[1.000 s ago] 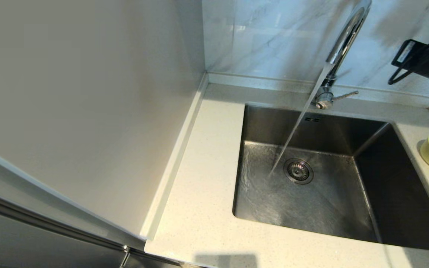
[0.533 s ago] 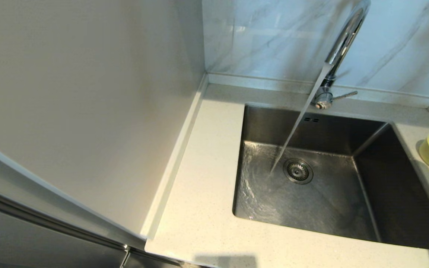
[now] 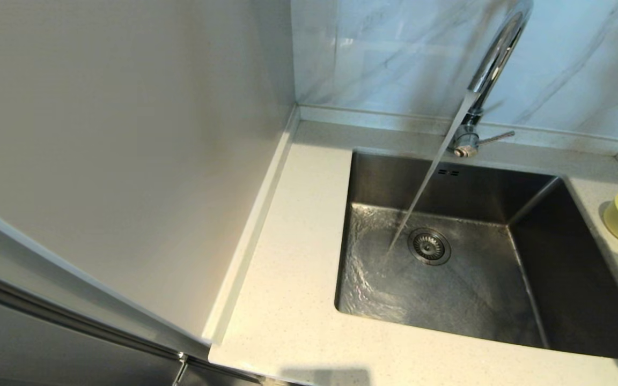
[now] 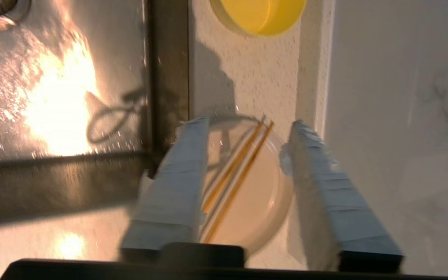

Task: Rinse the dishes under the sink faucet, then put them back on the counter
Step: Pick up the bowl

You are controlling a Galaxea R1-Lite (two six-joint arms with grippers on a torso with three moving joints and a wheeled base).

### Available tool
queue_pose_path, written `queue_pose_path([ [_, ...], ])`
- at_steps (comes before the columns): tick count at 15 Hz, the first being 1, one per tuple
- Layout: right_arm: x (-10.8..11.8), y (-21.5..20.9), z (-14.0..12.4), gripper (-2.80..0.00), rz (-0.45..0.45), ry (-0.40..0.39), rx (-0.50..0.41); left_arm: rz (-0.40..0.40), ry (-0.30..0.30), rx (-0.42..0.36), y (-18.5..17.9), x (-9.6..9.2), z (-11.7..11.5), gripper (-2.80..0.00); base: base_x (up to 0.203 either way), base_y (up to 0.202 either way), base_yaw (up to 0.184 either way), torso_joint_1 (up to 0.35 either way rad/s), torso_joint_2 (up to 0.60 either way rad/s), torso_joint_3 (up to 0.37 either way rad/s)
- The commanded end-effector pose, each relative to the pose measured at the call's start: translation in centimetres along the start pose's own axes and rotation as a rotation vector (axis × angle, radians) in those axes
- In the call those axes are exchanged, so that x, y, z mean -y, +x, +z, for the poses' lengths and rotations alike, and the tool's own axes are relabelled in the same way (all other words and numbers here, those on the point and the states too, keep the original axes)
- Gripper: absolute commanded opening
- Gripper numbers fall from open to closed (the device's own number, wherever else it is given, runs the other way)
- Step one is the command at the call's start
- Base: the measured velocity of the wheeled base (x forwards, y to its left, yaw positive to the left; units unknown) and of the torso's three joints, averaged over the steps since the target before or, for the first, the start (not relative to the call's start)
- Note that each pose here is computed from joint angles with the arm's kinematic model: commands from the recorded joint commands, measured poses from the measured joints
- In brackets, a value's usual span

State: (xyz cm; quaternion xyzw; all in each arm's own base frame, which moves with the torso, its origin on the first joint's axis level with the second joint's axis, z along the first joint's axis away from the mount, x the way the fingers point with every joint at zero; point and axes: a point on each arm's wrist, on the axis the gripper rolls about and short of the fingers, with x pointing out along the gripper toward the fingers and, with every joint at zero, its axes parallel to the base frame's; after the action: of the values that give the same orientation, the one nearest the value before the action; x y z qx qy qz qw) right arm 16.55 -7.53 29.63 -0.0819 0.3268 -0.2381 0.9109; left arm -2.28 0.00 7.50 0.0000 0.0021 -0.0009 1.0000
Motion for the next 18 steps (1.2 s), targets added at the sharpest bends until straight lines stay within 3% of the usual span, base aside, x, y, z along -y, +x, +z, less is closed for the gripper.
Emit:
queue_pose_path([
  [1, -0.6, 2.5, 0.1, 0.0, 0.014, 0.048, -0.05, 0.0, 0.0, 0.0, 0.0, 0.0, 0.0, -2.8, 0.0, 0.0, 0.0, 0.0, 0.0, 0.0],
  [4, -1.5, 6.5, 1.8, 0.0, 0.032, 0.218, -0.102, 0.0, 0.0, 0.0, 0.0, 0.0, 0.0, -2.8, 0.0, 0.0, 0.0, 0.0, 0.0, 0.0],
  [7, -2.2, 9.7, 3.8, 0.0, 0.043, 0.295, -0.115, 0.0, 0.0, 0.0, 0.0, 0.0, 0.0, -2.8, 0.0, 0.0, 0.0, 0.0, 0.0, 0.0],
  [11, -3.1, 13.2, 5.9, 0.0, 0.044, 0.464, -0.126, 0.0, 0.0, 0.0, 0.0, 0.0, 0.0, -2.8, 0.0, 0.0, 0.0, 0.0, 0.0, 0.0],
  [18, -3.8, 17.2, 7.2, 0.0, 0.003, 0.509, -0.103, 0.0, 0.0, 0.0, 0.0, 0.0, 0.0, -2.8, 0.0, 0.0, 0.0, 0.0, 0.0, 0.0],
])
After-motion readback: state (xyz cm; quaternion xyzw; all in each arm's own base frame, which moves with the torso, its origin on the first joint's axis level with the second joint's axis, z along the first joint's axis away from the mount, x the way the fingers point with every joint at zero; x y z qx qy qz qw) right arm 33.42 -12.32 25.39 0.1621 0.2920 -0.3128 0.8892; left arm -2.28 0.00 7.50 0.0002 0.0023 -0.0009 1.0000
